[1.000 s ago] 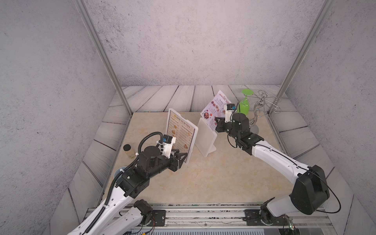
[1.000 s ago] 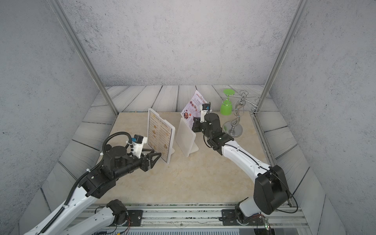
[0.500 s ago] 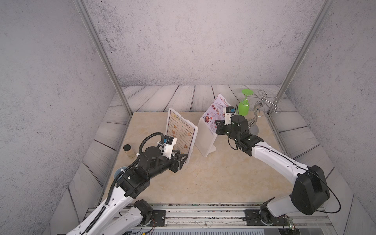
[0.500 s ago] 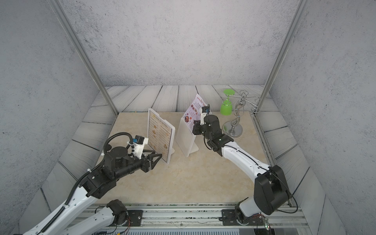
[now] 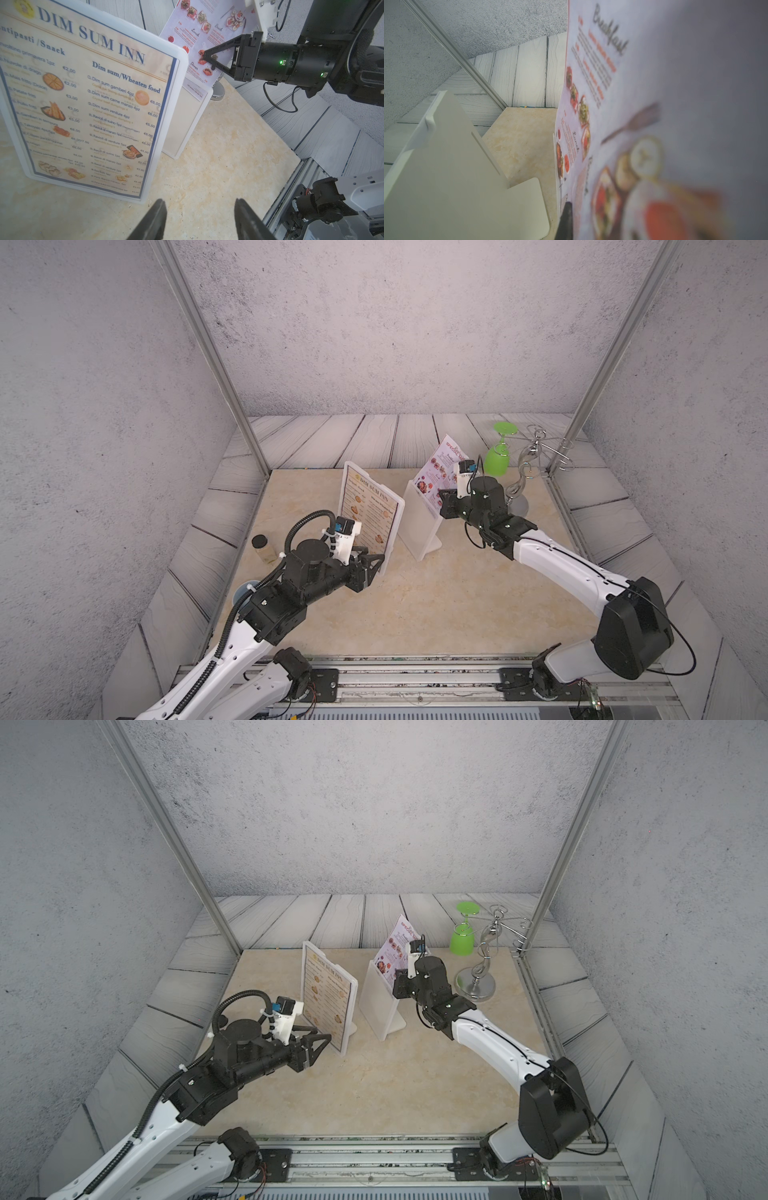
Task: Insert the menus into the narrow rack
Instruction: Insert the menu into the narrow rack.
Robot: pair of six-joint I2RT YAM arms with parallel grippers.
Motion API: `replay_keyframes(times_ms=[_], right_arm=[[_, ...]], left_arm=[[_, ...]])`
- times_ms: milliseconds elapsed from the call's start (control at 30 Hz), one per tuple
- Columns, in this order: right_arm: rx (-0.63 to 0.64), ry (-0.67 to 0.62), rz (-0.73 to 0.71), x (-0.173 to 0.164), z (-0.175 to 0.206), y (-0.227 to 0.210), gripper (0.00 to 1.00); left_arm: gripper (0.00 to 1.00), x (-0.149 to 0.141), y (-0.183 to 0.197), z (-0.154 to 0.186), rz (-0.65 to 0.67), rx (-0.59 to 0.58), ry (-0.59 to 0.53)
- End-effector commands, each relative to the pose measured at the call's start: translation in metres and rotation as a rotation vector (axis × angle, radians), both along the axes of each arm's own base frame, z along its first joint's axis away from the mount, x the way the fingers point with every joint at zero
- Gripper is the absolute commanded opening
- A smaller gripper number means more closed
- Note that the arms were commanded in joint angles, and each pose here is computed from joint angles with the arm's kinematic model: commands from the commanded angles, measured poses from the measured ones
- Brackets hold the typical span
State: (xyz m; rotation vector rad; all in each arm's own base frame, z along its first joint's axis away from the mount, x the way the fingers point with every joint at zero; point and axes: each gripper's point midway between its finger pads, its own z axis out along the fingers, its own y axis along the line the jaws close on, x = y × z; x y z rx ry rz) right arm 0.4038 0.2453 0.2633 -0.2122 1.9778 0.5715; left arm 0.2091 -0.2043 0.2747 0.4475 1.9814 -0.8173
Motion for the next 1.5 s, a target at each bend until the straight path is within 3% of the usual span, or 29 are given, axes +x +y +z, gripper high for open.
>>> replay_keyframes(times_ms=[0,1067,1467], right_arm=[[-0.01,-0.01,0.044,-0.009,0.012,0.004,0.0],[-0.006,0.066,0.094,-0.004,-0.02,0.025,0.0],[-0.007,0.001,0.048,-0.003,0.005,0.014,0.25]], left_arm=[[0.56,0.001,-0.004,0.005,-0.011,-0.014,-0.02],[0.56,0.001,-0.002,-0.004,-0.005,0.004,-0.011],[0.57,0.002,-0.002,-0.004,-0.003,0.012,-0.016]])
